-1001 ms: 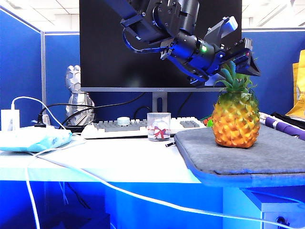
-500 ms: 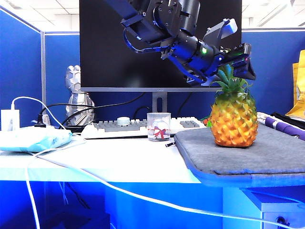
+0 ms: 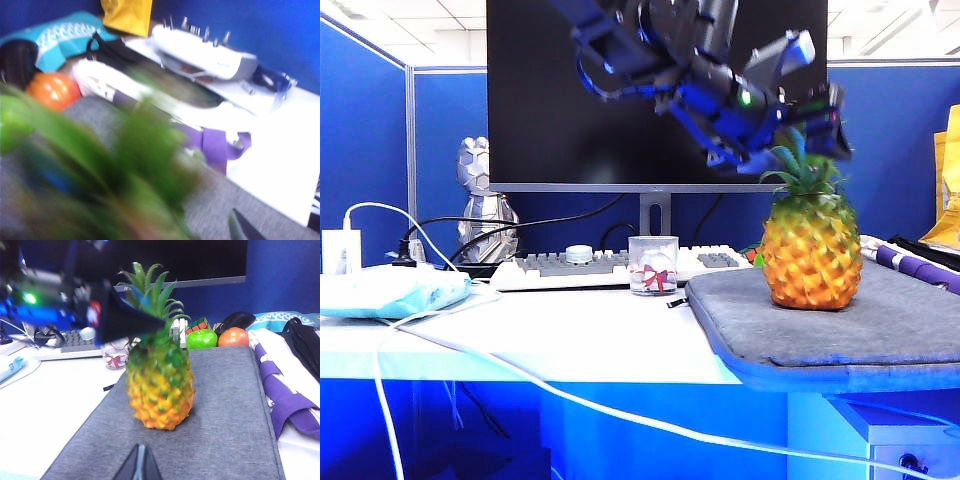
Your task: Pick up the pineapple and place it above the gray bag.
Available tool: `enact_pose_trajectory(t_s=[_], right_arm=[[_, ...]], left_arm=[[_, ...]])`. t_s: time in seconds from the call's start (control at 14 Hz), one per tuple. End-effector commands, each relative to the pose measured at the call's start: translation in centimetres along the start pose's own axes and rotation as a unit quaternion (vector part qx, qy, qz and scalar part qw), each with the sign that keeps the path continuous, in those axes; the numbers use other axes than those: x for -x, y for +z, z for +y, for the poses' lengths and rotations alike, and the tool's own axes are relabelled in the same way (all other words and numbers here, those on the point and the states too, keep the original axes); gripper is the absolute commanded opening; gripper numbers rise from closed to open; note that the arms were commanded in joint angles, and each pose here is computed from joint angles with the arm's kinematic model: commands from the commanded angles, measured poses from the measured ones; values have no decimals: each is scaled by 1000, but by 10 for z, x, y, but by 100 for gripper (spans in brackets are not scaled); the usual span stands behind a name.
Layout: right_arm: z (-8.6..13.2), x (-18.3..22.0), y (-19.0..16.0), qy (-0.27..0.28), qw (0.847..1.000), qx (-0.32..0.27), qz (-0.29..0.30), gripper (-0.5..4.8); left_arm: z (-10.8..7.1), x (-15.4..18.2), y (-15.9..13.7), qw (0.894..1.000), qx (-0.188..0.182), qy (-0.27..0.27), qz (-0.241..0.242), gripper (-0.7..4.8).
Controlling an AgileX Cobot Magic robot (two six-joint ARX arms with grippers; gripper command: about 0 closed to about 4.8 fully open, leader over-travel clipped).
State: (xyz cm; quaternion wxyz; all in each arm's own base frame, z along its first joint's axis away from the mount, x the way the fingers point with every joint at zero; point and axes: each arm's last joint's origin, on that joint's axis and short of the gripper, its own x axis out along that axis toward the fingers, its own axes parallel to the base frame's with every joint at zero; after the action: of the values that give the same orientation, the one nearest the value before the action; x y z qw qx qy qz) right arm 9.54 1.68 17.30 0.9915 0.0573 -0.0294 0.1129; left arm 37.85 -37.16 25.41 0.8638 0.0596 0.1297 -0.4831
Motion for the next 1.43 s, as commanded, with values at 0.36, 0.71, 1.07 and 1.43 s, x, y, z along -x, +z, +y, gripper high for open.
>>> enact_pose_trajectory(t_s=[0.36,0.71,1.07,1.43], right_arm=[[0,0,-1,2,1000,-9,-7,-5],[0,0,-1,2,1000,-9,-8,-5],[1,0,5,5,999,-7,-35,-5],[1,0,5,7,999,-7,-37,-5]], left_arm=[[-8,6,7,1000,2,-10,14,479],[-4,10,8,1000,1,0,26,479],[0,26,19,999,-12,15,43,479],[-4,36,27,998,-5,-14,58,479]])
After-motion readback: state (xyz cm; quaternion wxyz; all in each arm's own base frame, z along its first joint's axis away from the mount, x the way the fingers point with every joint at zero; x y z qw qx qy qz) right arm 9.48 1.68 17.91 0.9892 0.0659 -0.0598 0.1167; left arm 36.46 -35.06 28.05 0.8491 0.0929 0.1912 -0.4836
